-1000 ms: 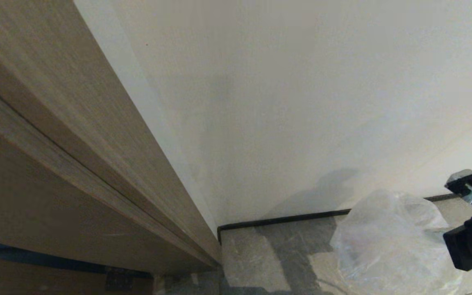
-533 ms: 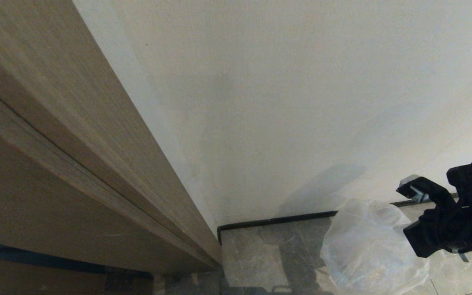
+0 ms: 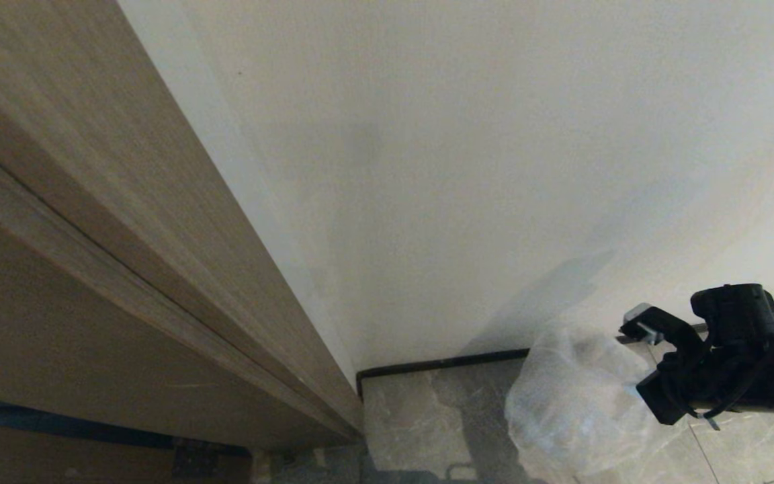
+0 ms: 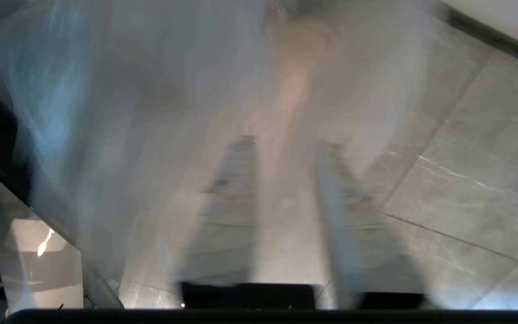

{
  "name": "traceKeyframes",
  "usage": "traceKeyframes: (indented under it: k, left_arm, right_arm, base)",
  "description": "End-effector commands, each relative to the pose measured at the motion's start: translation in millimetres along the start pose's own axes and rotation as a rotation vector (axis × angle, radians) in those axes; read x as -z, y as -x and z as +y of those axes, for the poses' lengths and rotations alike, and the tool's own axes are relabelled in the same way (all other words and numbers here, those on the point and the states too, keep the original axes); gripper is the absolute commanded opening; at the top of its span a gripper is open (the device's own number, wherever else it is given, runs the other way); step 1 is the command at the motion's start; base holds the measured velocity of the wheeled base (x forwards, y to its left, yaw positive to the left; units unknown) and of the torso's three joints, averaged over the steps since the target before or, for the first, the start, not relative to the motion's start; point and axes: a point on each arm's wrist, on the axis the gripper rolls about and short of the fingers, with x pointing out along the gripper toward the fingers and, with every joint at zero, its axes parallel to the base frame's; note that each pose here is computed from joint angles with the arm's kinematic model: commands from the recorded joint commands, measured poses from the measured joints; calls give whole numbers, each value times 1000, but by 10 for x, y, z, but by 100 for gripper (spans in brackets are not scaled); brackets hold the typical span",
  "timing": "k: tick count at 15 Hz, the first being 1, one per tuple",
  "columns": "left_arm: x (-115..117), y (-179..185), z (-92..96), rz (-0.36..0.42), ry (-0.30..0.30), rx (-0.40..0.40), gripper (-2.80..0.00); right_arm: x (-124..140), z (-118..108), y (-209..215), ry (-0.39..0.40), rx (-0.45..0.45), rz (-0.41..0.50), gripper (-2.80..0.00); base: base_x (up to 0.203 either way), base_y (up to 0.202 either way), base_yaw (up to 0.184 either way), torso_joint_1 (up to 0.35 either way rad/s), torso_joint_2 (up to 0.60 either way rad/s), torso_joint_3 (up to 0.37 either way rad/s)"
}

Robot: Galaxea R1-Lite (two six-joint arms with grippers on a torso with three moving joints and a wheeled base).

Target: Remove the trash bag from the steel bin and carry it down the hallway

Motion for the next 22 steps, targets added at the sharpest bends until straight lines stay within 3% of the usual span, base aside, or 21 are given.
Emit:
traceKeyframes:
  k: [1, 4, 8, 9, 10, 13, 17, 22]
  left_arm:
    - [0, 0, 0, 0, 0, 0, -280]
    - [0, 1, 0, -1, 0, 0, -280]
    - [0, 0, 0, -1, 0, 0, -280]
    - [0, 0, 0, 0, 0, 0, -280]
    - [0, 0, 0, 0, 0, 0, -280]
    - [0, 0, 0, 0, 0, 0, -280]
    - [0, 0, 0, 0, 0, 0, -280]
    - [0, 0, 0, 0, 0, 0, -280]
  right_arm:
    - [23, 6, -116, 3, -10, 23, 0]
    - [-17, -16, -50, -12, 6, -8, 0]
    - [-143, -82, 458, -179, 90, -164, 0]
    - [-139, -80, 612, -213, 106, -196, -49]
    - [-106, -73, 742, -235, 115, -209, -280]
    - [-16, -32, 1113, -254, 138, -224, -280]
    - [154, 144, 1684, -297, 198, -394, -280]
    - [909, 688, 2061, -390, 209, -604, -280]
  base:
    - [0, 0, 0, 0, 0, 0]
    - [0, 0, 0, 0, 0, 0]
    - [0, 0, 0, 0, 0, 0]
    - [0, 0, 0, 0, 0, 0]
    - [0, 0, 0, 0, 0, 0]
    - [0, 0, 0, 0, 0, 0]
    - [0, 0, 0, 0, 0, 0]
    - [0, 0, 0, 0, 0, 0]
